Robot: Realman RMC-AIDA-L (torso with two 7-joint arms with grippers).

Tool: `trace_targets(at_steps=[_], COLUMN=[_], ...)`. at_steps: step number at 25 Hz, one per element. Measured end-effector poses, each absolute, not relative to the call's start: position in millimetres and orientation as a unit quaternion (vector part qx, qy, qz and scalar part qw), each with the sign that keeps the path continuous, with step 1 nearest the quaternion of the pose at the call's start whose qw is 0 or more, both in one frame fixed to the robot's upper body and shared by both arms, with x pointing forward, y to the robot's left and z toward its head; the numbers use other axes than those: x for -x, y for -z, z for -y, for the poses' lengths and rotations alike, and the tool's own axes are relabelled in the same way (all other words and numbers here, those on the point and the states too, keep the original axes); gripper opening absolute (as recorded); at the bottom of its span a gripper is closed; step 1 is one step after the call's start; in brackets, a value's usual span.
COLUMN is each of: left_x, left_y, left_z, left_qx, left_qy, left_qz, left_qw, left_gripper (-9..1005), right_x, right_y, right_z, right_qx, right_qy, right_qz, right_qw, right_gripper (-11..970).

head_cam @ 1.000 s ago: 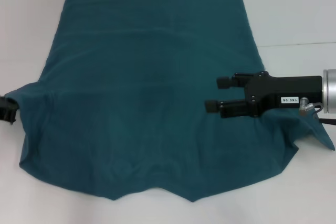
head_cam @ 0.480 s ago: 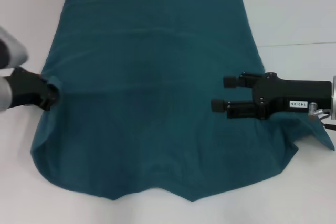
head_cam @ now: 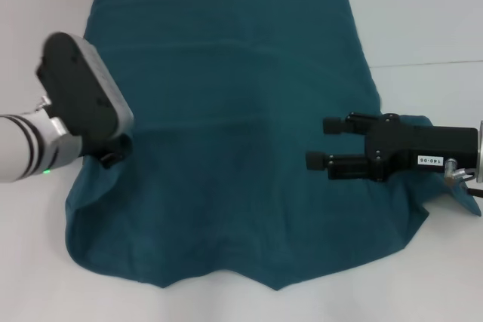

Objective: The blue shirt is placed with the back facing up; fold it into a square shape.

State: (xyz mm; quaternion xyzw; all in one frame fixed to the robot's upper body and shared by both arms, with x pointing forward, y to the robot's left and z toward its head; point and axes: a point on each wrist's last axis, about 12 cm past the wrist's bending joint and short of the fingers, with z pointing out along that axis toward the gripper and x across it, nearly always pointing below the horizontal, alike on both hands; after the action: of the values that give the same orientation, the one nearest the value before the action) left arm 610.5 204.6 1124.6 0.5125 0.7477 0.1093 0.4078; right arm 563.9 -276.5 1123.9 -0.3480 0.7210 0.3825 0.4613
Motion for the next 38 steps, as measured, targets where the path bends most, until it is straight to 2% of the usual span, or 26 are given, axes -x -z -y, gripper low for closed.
trace_targets(at_steps=[5,11,16,22,27,28,35,37,38], left_x=[-611,-610,-612,-618,-606,-598,-587,-591,-599], left_y=[-1121,-1118,-1120,-1130,-1140,-1144,-1152,-1157,-1163], left_z=[-193,-183,-189,-218,-221,-215,-200,-205,-218], left_qx=[-0.530,-0.543,-0.507,-0.392,-0.348,-0.360,-0.377,-0.354,-0.304], left_qy=[-0.122,-0.129,-0.117,-0.075,0.043,0.087,0.173,0.177,0.171], left_qz=[-0.731,-0.716,-0.739,-0.809,-0.847,-0.842,-0.830,-0.834,-0.845], left_qw=[0.411,0.420,0.428,0.431,0.401,0.391,0.372,0.384,0.406], left_gripper=[6,115,205,443,672,849,847,847,846], right_x=[-564,-567,-567,-569,-569,-570,-573,-573,-572], right_y=[-1123,-1122,-1122,-1123,-1124,-1124,-1126,-1126,-1126], right_z=[277,277,277,278,280,280,279,279,280], right_qx=[0.348,0.343,0.343,0.341,0.343,0.342,0.341,0.340,0.338], right_qy=[-0.380,-0.373,-0.371,-0.370,-0.363,-0.360,-0.358,-0.359,-0.360], right_qz=[-0.721,-0.725,-0.725,-0.724,-0.721,-0.722,-0.719,-0.719,-0.718], right_qw=[0.463,0.467,0.468,0.471,0.480,0.482,0.487,0.489,0.491], right_gripper=[914,914,913,913,913,913,913,913,913])
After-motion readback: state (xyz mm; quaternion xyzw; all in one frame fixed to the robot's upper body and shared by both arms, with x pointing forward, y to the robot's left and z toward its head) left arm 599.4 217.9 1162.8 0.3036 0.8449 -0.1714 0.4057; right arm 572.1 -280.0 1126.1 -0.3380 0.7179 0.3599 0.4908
